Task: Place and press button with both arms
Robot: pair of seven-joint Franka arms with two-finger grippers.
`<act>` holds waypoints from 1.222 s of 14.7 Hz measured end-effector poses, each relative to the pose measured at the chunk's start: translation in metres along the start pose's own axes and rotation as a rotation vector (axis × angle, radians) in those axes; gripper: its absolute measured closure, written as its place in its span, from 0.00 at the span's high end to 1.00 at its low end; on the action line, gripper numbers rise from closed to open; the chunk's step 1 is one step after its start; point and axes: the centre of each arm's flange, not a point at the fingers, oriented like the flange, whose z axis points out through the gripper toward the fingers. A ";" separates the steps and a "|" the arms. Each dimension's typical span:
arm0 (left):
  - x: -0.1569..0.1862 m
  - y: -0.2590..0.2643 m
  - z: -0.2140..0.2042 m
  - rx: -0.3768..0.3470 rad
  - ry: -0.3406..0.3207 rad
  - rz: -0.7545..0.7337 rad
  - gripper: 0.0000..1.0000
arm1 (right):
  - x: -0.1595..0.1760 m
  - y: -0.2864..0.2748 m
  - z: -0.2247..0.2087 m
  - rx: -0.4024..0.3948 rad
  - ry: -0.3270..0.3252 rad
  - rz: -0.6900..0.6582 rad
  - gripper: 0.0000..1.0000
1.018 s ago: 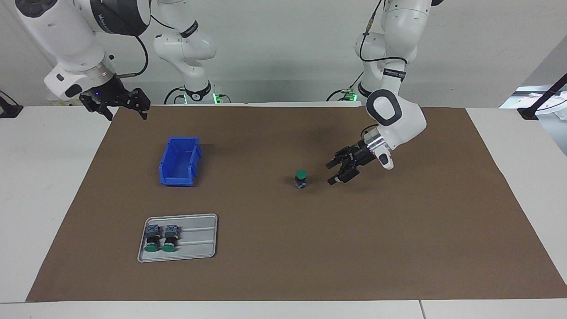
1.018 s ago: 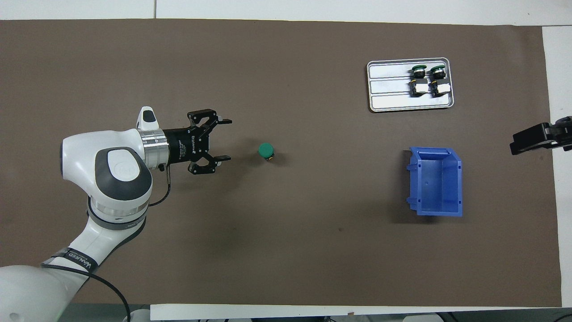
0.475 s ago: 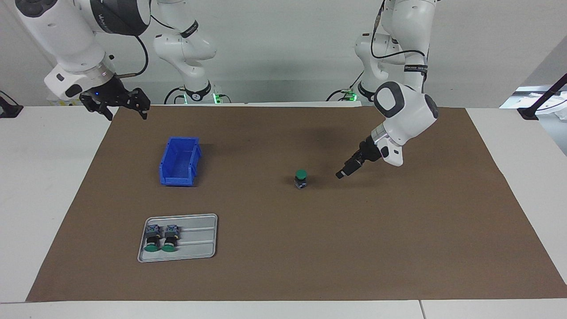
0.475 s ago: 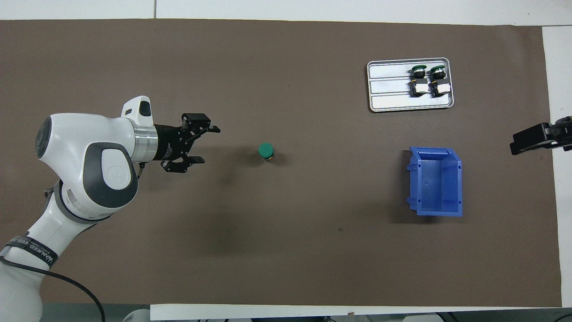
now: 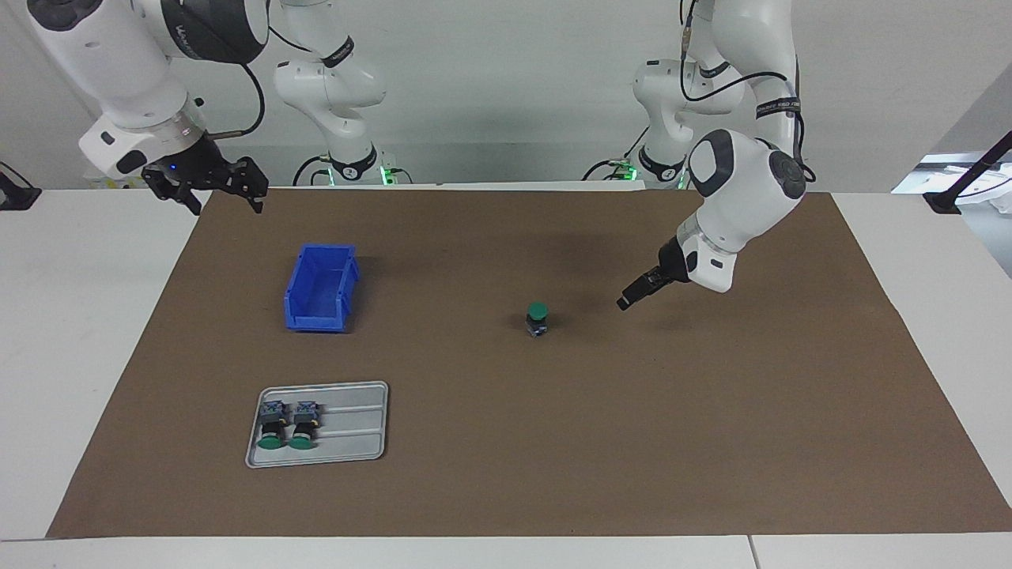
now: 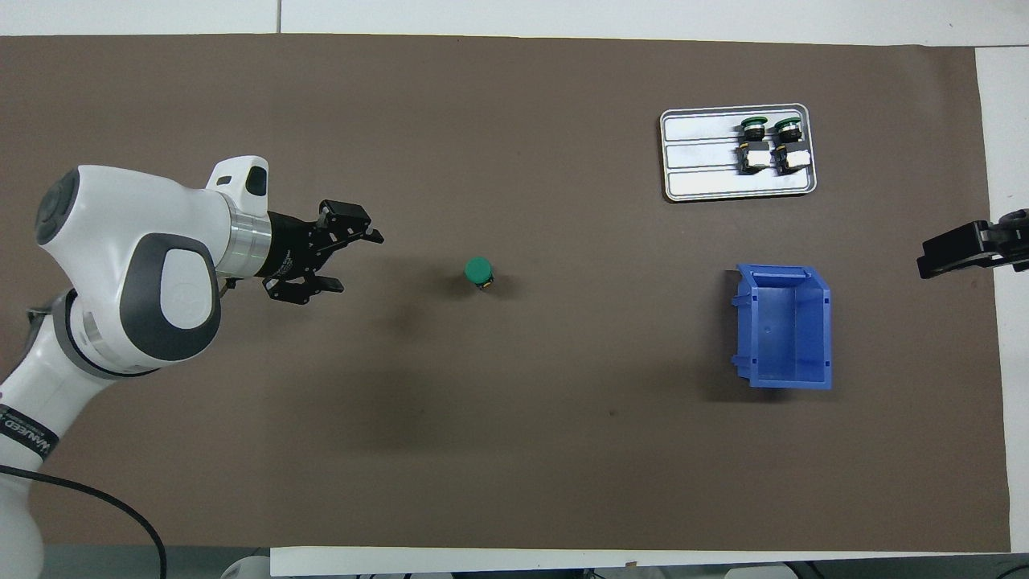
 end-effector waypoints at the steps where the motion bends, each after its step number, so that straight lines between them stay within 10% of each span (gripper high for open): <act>1: -0.001 0.002 -0.002 0.041 0.026 0.041 1.00 | 0.000 0.000 0.000 0.000 0.000 0.000 0.99; 8: -0.045 0.061 -0.011 0.166 0.071 0.186 0.99 | 0.000 0.000 0.000 0.000 0.000 0.000 0.99; 18: -0.097 0.158 0.063 0.244 0.013 0.132 0.08 | 0.000 0.000 0.000 0.000 0.000 0.000 0.99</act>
